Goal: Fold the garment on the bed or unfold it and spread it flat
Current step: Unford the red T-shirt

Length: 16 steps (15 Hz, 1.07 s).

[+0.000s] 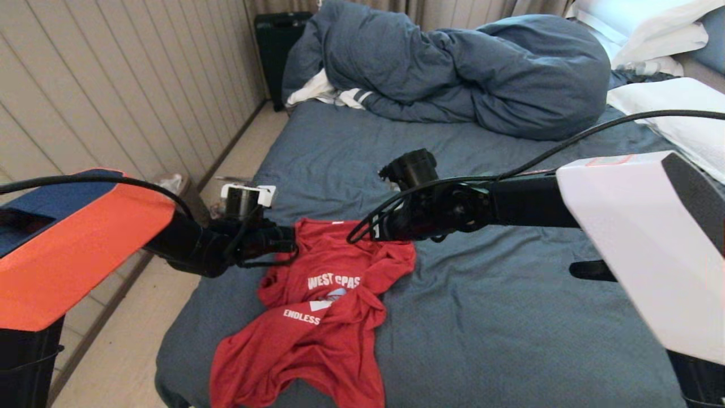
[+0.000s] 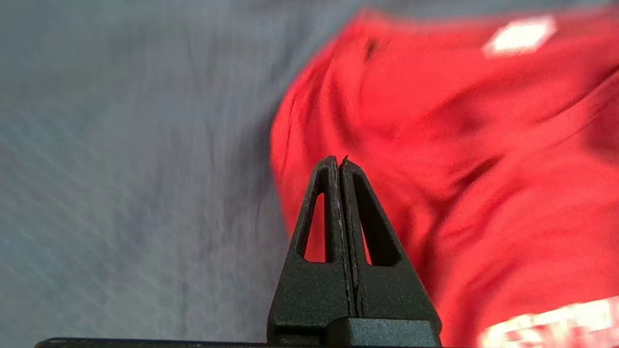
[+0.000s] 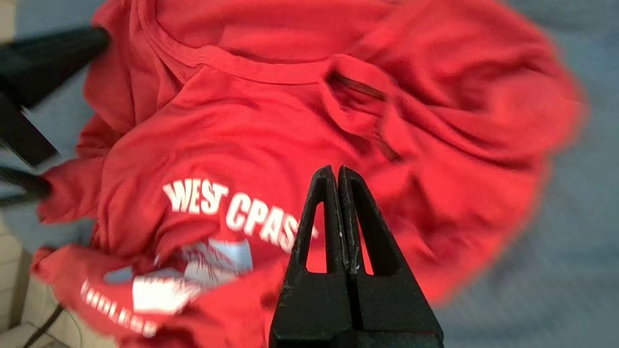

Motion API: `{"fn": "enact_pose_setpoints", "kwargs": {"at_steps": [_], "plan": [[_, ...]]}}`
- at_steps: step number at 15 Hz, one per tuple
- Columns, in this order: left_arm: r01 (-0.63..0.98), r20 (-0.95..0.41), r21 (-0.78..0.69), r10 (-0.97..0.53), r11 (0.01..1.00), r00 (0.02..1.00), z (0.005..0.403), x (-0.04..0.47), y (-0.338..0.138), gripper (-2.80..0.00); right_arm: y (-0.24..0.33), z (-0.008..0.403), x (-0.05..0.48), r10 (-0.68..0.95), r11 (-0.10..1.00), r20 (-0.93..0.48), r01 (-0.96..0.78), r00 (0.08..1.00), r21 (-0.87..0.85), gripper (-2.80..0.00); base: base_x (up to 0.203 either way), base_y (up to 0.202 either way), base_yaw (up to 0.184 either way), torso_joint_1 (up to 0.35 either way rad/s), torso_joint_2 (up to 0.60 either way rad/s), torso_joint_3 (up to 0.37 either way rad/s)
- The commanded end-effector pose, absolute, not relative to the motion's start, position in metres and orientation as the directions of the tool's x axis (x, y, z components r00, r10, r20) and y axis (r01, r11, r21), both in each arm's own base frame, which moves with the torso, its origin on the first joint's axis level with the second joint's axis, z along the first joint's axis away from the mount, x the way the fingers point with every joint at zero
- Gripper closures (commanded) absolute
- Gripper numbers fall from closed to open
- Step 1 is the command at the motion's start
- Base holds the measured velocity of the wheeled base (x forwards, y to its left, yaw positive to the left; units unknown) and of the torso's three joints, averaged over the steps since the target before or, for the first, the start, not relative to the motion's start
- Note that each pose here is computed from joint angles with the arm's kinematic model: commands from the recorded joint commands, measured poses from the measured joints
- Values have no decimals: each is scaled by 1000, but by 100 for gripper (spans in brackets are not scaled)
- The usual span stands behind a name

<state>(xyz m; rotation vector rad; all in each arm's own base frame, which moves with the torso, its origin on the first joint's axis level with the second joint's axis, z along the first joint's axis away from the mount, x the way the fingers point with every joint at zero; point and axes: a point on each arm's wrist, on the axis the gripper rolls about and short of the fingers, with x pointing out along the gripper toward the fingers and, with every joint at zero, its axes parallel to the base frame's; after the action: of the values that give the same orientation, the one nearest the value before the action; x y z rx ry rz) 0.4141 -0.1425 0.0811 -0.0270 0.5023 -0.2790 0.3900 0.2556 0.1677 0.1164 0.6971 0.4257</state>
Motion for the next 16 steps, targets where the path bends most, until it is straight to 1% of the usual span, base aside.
{"fn": "enact_pose_setpoints", "kwargs": {"at_steps": [1,4,8,10,12,16], "plan": [[255,-509,-86,-263,963,820,64,414,-143,0,270,140,404,411,910,-627,-342,662,235,0,0,0,0,0,0,0],[274,-533,-74,-270,959,802,59,405,-146,0,298,118,393,432,890,-662,-409,613,202,0,0,0,0,0,0,0],[283,-543,-76,-277,956,793,52,405,-150,0,310,98,387,424,886,-697,-423,578,189,0,0,0,0,0,0,0],[279,-532,-78,-276,957,800,51,410,-151,0,305,92,386,348,915,-740,-380,576,134,0,0,0,0,0,0,0],[269,-498,-81,-273,960,823,53,420,-149,0,294,86,383,271,938,-789,-337,551,87,0,0,0,0,0,0,0],[241,-483,-80,-249,967,839,54,431,-138,0,255,87,376,192,960,-835,-276,515,51,0,0,0,0,0,0,0]]}}
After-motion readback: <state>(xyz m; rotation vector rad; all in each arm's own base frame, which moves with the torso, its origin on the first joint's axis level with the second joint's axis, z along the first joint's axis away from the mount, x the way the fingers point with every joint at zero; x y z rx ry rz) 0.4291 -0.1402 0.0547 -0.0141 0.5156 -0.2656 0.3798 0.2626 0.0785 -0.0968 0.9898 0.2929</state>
